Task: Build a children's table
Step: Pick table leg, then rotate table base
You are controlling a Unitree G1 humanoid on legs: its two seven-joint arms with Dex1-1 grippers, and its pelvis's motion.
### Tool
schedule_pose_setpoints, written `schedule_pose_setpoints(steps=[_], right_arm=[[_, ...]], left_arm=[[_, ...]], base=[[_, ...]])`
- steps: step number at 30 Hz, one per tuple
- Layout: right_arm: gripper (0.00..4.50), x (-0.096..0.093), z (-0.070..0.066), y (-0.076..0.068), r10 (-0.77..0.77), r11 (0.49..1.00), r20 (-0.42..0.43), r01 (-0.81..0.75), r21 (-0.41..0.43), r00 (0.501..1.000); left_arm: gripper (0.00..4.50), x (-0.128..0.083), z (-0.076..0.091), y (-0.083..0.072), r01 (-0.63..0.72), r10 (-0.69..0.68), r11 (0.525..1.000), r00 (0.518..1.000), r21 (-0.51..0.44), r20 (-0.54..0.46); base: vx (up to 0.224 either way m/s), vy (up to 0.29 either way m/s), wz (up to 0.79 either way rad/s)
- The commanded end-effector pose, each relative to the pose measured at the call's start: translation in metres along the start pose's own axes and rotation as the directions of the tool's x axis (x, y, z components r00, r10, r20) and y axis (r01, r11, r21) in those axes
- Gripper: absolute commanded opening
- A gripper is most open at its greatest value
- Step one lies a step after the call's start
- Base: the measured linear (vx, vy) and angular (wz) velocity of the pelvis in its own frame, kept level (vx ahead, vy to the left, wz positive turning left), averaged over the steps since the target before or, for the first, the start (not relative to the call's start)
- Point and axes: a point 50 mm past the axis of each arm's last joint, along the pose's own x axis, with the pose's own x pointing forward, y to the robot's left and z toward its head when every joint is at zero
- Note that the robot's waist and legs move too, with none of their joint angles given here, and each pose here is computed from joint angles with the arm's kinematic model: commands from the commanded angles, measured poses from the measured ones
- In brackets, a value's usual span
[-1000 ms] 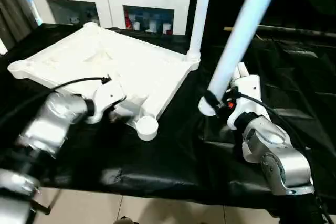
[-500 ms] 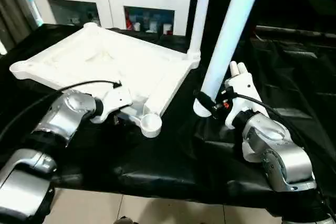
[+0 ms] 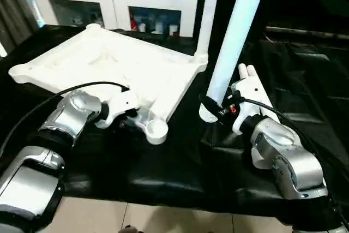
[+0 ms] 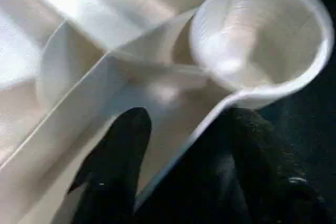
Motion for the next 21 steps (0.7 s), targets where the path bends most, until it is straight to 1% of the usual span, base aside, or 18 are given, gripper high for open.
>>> schedule_pose_setpoints(steps=[1, 2, 3, 5, 7, 8, 10, 12, 13, 16, 18, 19, 21], right_arm=[[1.89, 0.001, 0.004, -0.003, 0.000, 1.000, 0.012, 0.000, -0.026, 1.000], [1.89, 0.001, 0.004, -0.003, 0.001, 1.000, 0.012, -0.001, -0.027, 1.000], [1.89, 0.001, 0.004, -0.003, 0.001, 1.000, 0.012, -0.001, -0.027, 1.000], [1.89, 0.002, 0.004, -0.003, 0.001, 1.000, 0.012, -0.001, -0.029, 1.000], [1.89, 0.002, 0.005, -0.004, 0.002, 0.999, 0.010, -0.002, -0.034, 1.000], [1.89, 0.002, 0.005, -0.004, 0.002, 0.999, 0.009, -0.002, -0.035, 1.000], [1.89, 0.003, 0.005, -0.004, 0.002, 0.999, 0.008, -0.001, -0.037, 1.000], [1.89, 0.003, 0.004, -0.005, 0.001, 0.999, 0.007, 0.000, -0.039, 1.000], [1.89, 0.003, 0.004, -0.005, 0.001, 0.999, 0.007, 0.000, -0.039, 1.000], [1.89, 0.003, 0.004, -0.004, 0.001, 0.999, 0.006, 0.000, -0.038, 1.000], [1.89, 0.003, 0.004, -0.004, 0.001, 0.999, 0.007, 0.000, -0.037, 1.000], [1.89, 0.003, 0.004, -0.004, 0.000, 1.000, 0.006, 0.000, -0.029, 1.000], [1.89, 0.003, 0.004, -0.004, 0.000, 1.000, 0.004, 0.000, -0.014, 1.000]], left_arm=[[2.28, 0.007, -0.005, -0.009, 0.090, -0.090, 0.996, 0.996, -0.017, -0.016], [2.28, 0.008, -0.005, -0.011, 0.108, -0.109, 0.994, 0.994, -0.017, -0.020], [2.12, 0.008, -0.005, -0.011, 0.108, -0.109, 0.994, 0.994, -0.017, -0.020], [2.09, 0.009, -0.005, -0.013, 0.135, -0.136, 0.991, 0.991, -0.021, -0.022], [1.85, 0.010, -0.006, -0.018, 0.170, -0.171, 0.985, 0.985, -0.030, -0.032], [1.85, 0.010, -0.006, -0.018, 0.172, -0.173, 0.985, 0.984, -0.032, -0.034], [1.66, 0.012, -0.007, -0.020, 0.174, -0.175, 0.984, 0.984, -0.039, -0.042], [1.44, 0.016, -0.006, -0.020, 0.141, -0.145, 0.987, 0.988, -0.073, -0.045], [1.38, 0.016, -0.006, -0.020, 0.141, -0.145, 0.987, 0.988, -0.073, -0.045], [1.19, 0.026, -0.001, -0.017, 0.036, -0.043, 0.985, 0.998, -0.170, -0.037], [1.12, 0.028, 0.001, -0.017, 0.018, -0.024, 0.981, 0.999, -0.194, -0.030], [1.00, 0.032, 0.005, -0.017, -0.011, 0.007, 0.975, 1.000, -0.224, -0.017], [0.93, 0.037, 0.010, -0.017, -0.060, 0.061, 0.961, 0.998, -0.270, -0.004]], base=[[0.000, 0.000, 0.00], [0.000, 0.000, 0.00], [0.000, 0.000, 0.00], [0.000, 0.000, 0.00], [0.000, 0.000, 0.00], [0.000, 0.000, 0.00], [0.000, 0.000, 0.00], [0.000, 0.000, 0.00], [0.000, 0.000, 0.00], [0.000, 0.000, 0.00], [0.000, 0.000, 0.00], [0.000, 0.000, 0.00], [0.000, 0.000, 0.00]])
